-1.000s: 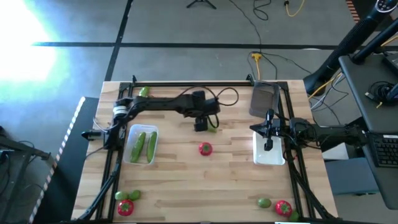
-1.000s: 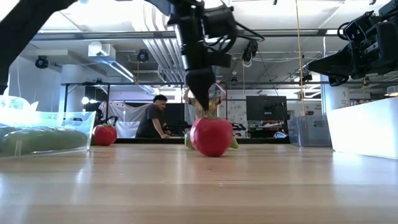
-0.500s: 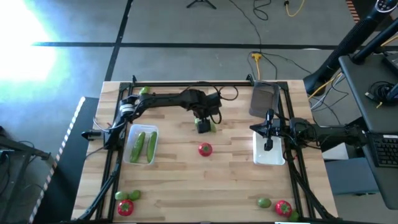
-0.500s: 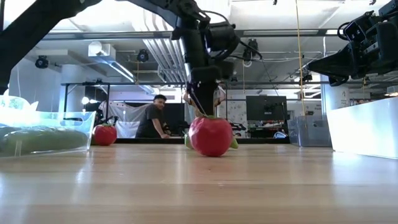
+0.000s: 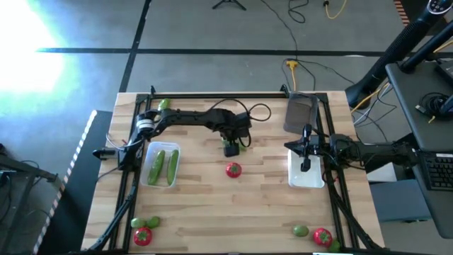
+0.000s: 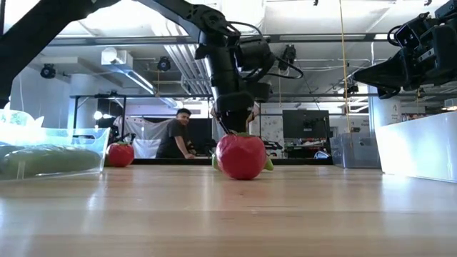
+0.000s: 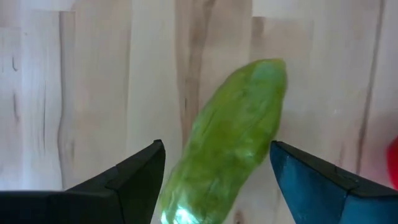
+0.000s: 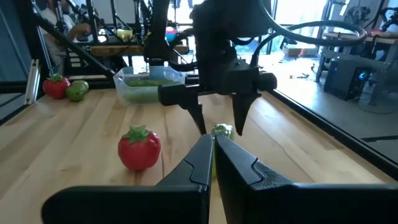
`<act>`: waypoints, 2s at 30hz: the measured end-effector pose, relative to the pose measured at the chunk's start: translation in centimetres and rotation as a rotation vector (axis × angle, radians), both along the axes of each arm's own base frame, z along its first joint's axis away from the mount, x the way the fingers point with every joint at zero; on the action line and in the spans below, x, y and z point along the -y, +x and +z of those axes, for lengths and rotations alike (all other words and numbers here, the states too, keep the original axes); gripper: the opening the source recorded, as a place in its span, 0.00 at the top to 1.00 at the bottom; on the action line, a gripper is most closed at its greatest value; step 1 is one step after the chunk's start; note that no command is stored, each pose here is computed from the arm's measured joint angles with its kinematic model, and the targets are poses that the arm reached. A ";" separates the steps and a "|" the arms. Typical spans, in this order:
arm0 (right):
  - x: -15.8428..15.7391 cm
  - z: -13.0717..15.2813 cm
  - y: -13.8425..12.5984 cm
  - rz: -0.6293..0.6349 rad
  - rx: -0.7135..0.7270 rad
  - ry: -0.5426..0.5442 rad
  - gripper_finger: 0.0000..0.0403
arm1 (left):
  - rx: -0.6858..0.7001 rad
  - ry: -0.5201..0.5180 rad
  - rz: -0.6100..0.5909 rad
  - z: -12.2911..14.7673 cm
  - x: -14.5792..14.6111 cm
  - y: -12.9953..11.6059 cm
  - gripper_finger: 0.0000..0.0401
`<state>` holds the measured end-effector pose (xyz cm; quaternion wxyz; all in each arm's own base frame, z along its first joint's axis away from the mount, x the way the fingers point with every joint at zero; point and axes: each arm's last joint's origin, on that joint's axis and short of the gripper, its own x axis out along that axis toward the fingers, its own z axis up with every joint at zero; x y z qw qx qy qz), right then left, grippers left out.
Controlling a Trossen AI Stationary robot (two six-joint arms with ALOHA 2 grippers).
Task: Sort produce into baskets
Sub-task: Put the cucumber into the transparent bin
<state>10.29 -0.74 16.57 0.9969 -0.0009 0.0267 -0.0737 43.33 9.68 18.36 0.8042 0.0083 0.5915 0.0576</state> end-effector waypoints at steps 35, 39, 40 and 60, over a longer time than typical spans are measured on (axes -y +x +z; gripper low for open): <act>0.0 0.0 0.0 0.000 0.000 0.000 0.97 | -0.135 -0.100 0.277 1.3 3.7 -3.8 0.64; 0.0 0.0 0.0 0.000 0.000 0.000 0.97 | -0.161 -0.113 0.399 4.7 7.1 -6.4 0.61; 0.0 0.0 0.0 0.000 0.000 0.000 0.97 | -0.145 -0.103 0.428 5.8 8.3 -7.3 0.60; 0.0 0.0 0.0 0.000 -0.001 0.000 0.97 | -0.130 -0.109 1.527 3.6 17.5 -24.4 0.59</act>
